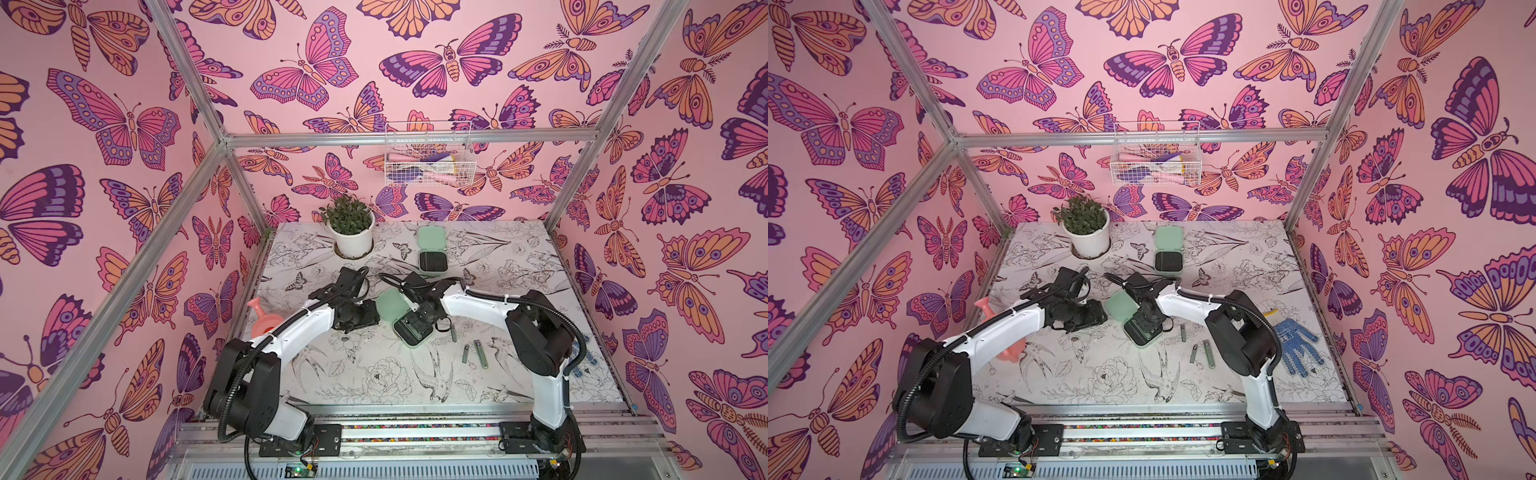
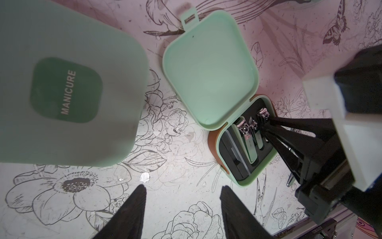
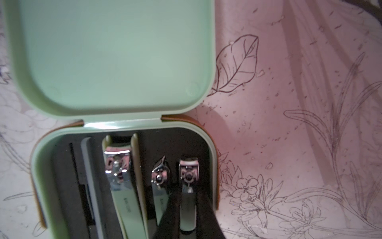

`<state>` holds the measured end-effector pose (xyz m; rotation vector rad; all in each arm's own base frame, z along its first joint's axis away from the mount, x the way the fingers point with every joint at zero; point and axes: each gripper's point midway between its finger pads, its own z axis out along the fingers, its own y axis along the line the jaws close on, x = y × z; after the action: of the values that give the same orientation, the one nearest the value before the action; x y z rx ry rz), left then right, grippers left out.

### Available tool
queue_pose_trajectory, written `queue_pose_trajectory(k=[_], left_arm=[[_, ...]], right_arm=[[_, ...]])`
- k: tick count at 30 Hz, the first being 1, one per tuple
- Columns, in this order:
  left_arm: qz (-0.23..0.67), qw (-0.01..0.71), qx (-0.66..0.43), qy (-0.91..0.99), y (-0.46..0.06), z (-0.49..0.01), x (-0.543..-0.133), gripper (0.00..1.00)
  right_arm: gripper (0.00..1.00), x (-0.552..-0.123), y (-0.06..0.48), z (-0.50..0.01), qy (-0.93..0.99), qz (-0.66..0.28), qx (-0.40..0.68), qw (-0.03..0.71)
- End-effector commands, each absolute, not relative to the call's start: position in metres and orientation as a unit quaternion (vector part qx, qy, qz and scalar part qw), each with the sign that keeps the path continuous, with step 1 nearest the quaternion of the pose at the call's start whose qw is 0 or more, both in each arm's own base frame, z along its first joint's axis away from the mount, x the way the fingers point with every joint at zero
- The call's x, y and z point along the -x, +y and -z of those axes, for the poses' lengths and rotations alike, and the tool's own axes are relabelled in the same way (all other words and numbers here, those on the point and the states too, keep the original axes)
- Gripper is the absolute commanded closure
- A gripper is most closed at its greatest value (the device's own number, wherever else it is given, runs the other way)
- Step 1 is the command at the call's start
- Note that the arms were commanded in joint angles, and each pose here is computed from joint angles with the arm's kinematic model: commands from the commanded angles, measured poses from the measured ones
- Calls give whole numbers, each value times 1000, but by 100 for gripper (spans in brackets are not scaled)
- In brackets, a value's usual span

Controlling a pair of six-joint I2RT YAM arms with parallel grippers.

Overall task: Organize nail clipper sets
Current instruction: Place the nail clipper in the storage box.

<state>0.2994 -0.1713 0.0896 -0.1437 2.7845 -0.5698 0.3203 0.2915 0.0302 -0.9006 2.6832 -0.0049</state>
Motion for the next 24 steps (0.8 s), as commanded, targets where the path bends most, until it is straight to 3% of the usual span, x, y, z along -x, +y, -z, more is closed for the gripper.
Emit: queue_pose_trajectory(k=[1,24], left_arm=[[196,143,50,969,-169,-85,-299,40],[199,147,49,968,-170,-88,-300,40]], right_arm=[[100,-302,277,-23,938,24,326,119],[100,-289,276,-11,942,35,319,97]])
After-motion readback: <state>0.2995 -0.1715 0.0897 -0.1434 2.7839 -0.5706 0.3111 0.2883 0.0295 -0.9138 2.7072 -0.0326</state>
